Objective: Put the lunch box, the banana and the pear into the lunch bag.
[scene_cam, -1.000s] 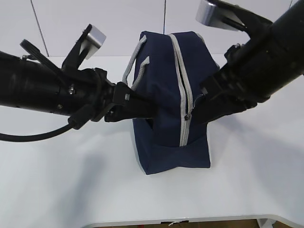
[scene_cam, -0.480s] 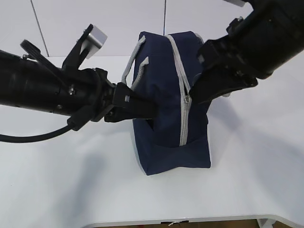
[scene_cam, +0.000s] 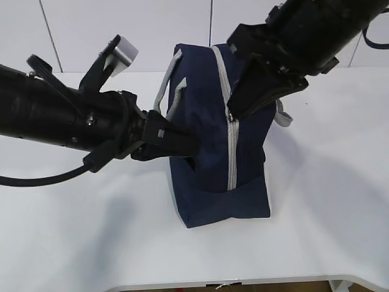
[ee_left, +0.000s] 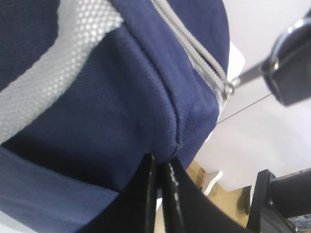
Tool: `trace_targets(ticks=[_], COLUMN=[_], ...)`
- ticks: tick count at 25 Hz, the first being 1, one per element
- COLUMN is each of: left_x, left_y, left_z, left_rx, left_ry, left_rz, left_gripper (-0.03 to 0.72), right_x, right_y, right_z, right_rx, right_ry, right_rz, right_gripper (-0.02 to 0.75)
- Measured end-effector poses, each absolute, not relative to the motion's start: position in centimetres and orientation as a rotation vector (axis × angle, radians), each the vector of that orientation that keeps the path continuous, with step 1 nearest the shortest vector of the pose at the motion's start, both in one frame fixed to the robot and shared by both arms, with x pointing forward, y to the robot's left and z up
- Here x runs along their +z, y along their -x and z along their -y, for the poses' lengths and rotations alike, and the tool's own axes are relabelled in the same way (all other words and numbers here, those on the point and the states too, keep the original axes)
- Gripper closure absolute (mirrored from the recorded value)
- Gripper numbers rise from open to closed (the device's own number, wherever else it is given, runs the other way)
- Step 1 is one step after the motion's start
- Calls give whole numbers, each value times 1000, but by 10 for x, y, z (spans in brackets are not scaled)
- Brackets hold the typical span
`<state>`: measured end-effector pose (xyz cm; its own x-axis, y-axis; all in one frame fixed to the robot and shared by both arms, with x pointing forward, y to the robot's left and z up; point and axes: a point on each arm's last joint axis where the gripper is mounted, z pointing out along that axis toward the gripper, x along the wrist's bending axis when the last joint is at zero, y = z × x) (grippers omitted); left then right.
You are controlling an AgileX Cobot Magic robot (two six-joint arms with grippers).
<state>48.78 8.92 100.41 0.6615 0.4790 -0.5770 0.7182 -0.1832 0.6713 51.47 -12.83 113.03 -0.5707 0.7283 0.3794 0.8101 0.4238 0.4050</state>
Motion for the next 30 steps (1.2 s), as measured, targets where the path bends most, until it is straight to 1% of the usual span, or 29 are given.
trace_targets(ticks=[9,17,30], left_x=[1003,1002,1001], left_y=[-488,-487,-487], left_z=[-90,-90,-91], left_rx=[-274,-264,-261], left_ry=[-1852,-1881,-1888], left_rz=[-945,-926,-922], left_gripper=[708,708,708], right_x=[1138,1142,1156], right_y=[-544,-550,-577], right_z=[120,124,114], right_rx=[-832,-812,-895], right_ry=[1416,1455,1482], right_rz=[2568,2634,2676], right_gripper=[720,720,720])
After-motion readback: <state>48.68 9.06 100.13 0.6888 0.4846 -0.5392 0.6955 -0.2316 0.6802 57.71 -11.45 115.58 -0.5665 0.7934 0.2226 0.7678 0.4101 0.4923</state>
